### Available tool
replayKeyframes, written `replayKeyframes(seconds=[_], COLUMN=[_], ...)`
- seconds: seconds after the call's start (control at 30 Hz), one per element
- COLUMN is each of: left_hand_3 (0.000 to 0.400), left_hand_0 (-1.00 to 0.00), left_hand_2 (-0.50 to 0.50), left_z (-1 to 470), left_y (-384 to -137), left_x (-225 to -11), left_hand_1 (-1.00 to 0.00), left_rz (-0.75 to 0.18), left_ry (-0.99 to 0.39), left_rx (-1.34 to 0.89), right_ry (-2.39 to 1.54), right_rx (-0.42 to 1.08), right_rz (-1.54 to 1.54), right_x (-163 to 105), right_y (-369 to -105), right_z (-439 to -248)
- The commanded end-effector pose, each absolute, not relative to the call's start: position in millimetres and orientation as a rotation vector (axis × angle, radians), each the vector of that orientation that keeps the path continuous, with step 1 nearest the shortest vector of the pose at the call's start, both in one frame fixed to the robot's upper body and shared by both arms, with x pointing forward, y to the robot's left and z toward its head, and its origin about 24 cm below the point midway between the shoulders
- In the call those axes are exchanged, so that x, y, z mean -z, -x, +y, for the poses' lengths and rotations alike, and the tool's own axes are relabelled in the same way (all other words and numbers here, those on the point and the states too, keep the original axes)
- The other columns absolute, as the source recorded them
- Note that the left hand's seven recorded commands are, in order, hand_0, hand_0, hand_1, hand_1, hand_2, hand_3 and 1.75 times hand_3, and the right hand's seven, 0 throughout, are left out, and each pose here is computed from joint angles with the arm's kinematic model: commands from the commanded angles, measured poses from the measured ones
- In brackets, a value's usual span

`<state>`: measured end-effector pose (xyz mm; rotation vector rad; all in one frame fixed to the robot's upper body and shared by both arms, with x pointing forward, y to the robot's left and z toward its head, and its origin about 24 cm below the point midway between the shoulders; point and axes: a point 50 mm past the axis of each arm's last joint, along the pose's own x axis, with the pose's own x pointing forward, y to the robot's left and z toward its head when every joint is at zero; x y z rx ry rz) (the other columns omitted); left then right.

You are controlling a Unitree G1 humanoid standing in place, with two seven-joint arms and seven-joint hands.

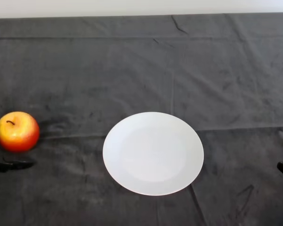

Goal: Move the apple to the plate

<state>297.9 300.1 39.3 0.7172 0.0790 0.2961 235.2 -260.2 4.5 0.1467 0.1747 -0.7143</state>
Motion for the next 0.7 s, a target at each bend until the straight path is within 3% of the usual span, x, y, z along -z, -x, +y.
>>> replayKeyframes(seconds=[0.03, 0.3, 0.7], left_hand_3=[0.4, 0.4, 0.4], left_hand_0=[-1.0, -1.0, -1.0], left_hand_2=[0.0, 0.0, 0.0], left_z=[293.9, 282.9, 231.9], left_y=[-308.7, -314.0, -314.1], left_x=[-47.1, -52.9, -76.0], left_hand_1=[-1.0, -1.0, -1.0], left_rz=[0.037, 0.018, -0.106], left_ry=[-0.718, -0.71, -0.709], left_rx=[-0.297, -0.28, -0.193], right_ry=[-0.173, -0.173, -0.173], right_rx=[0.722, 0.722, 0.722], right_rz=[0.266, 0.266, 0.266], right_x=[12.5, 12.5, 12.4], right_y=[-224.4, -224.4, -224.3], right_z=[-255.3, -255.3, -255.3])
